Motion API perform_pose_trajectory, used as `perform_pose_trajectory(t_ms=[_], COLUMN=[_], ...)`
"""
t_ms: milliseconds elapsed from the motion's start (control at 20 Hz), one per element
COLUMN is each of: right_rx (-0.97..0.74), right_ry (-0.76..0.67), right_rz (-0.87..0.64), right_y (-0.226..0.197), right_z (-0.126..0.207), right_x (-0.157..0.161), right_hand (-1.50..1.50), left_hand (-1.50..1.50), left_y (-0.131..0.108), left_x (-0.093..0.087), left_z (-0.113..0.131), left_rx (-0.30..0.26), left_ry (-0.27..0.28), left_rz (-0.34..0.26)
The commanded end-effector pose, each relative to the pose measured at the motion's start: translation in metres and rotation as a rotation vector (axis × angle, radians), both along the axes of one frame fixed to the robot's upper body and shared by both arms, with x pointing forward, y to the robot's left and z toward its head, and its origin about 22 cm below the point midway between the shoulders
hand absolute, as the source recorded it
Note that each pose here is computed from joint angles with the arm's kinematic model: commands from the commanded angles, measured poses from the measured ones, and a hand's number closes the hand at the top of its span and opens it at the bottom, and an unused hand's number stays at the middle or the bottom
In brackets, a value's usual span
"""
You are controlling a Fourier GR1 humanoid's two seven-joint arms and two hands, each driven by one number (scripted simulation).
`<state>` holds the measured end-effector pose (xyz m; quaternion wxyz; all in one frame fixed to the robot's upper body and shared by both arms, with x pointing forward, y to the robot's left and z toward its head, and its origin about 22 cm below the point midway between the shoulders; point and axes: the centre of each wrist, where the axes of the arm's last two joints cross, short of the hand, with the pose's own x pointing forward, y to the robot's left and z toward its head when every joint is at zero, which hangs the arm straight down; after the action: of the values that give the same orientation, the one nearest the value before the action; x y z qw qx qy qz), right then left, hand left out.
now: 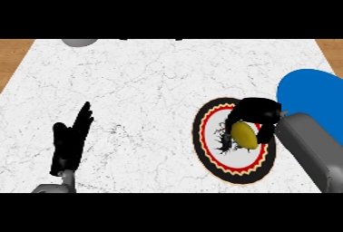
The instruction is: Pick the lemon from the plate and place it in the plate
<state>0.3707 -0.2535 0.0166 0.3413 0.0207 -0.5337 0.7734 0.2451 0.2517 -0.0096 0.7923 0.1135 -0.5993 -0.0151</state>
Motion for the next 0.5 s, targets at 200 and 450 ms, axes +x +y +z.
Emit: perform_pose_trajectory(t_ms=[200, 450], right_rx=[0.084, 0.059], right_ry=[-0.057, -0.079], right_rz=[0.031, -0.749], right_y=[-0.012, -0.042], right_z=[-0.005, -0.015], right_x=[0.002, 0.005], right_hand=[1.5, 1.5], left_hand=[0.0, 0.0], left_y=[0.014, 0.006], left_x=[0.003, 0.001], left_z=[-0.001, -0.006], left_rx=[0.004, 0.004], left_ry=[-0.002, 0.019], left_rz=[-0.001, 0.032])
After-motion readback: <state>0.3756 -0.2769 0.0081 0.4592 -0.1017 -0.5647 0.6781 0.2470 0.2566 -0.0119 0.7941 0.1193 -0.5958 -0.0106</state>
